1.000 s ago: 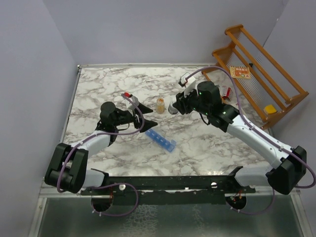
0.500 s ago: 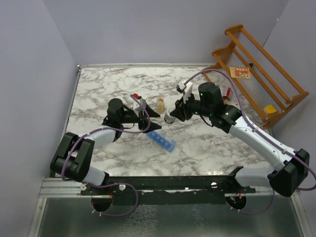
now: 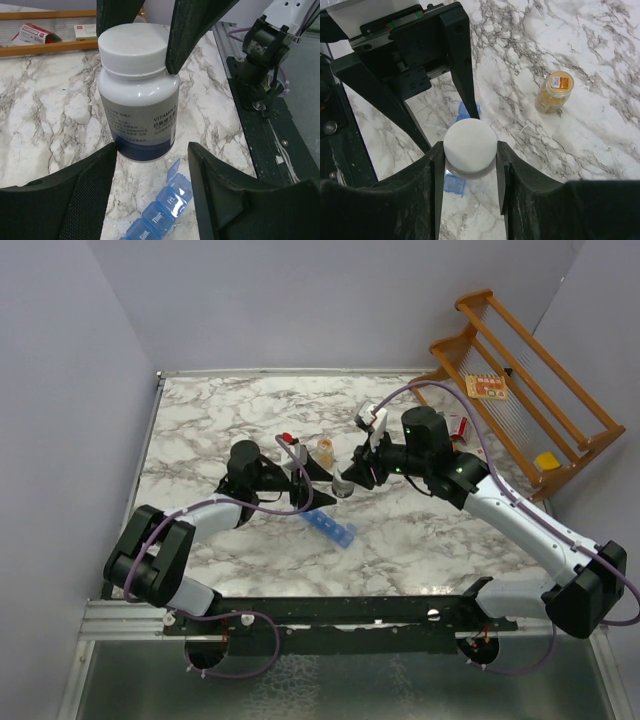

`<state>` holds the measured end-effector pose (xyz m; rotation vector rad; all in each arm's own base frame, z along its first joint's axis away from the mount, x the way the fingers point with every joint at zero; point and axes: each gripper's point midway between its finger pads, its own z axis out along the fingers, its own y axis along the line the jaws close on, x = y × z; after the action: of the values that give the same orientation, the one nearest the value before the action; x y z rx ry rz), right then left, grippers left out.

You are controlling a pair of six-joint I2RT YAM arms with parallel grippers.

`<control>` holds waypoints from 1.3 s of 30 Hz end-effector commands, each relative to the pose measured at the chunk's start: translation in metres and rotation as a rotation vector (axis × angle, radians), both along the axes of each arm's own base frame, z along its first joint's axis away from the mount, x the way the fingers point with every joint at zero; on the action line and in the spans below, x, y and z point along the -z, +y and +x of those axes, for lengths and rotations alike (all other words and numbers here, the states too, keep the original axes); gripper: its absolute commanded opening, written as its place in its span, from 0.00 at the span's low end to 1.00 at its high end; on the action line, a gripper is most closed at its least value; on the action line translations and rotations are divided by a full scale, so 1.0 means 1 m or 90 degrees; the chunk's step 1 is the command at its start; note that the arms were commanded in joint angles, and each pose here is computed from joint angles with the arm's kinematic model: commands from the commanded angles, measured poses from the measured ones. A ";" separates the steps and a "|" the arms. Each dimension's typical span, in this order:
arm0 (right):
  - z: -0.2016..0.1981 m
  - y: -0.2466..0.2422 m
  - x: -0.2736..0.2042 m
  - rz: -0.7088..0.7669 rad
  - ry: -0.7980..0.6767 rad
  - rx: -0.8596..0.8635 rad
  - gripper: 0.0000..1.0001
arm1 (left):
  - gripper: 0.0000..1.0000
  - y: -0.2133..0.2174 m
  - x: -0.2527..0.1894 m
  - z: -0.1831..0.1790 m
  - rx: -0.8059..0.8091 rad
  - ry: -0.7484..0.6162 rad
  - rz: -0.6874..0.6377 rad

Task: Sort the pills into containers
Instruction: Pick up the pill bottle at the center of the board.

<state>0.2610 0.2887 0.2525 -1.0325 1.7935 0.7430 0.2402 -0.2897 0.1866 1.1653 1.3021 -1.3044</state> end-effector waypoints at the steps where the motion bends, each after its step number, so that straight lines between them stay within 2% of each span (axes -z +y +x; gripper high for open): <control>1: 0.000 0.011 -0.013 0.029 -0.024 -0.028 0.01 | 0.61 -0.010 -0.010 0.012 -0.024 -0.035 -0.012; 6: 0.000 0.013 -0.016 0.034 -0.029 -0.035 0.01 | 0.62 -0.017 -0.009 0.014 -0.010 -0.009 -0.015; 31: 0.006 0.016 -0.033 0.069 -0.060 -0.024 0.01 | 0.61 -0.028 -0.015 0.002 0.023 -0.011 -0.030; 34: 0.007 0.015 -0.034 0.068 -0.063 -0.017 0.01 | 0.49 -0.028 -0.017 0.002 0.020 -0.016 -0.034; 38: 0.009 0.012 -0.032 0.063 -0.066 -0.006 0.01 | 0.10 -0.026 -0.023 0.004 0.002 -0.033 -0.044; 39: 0.010 0.011 -0.033 0.062 -0.069 0.000 0.01 | 0.02 -0.026 -0.023 0.005 -0.005 -0.035 -0.046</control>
<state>0.2635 0.2994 0.2684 -1.0276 1.7110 0.7872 0.2472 -0.3142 0.1991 1.1444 1.2679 -1.3267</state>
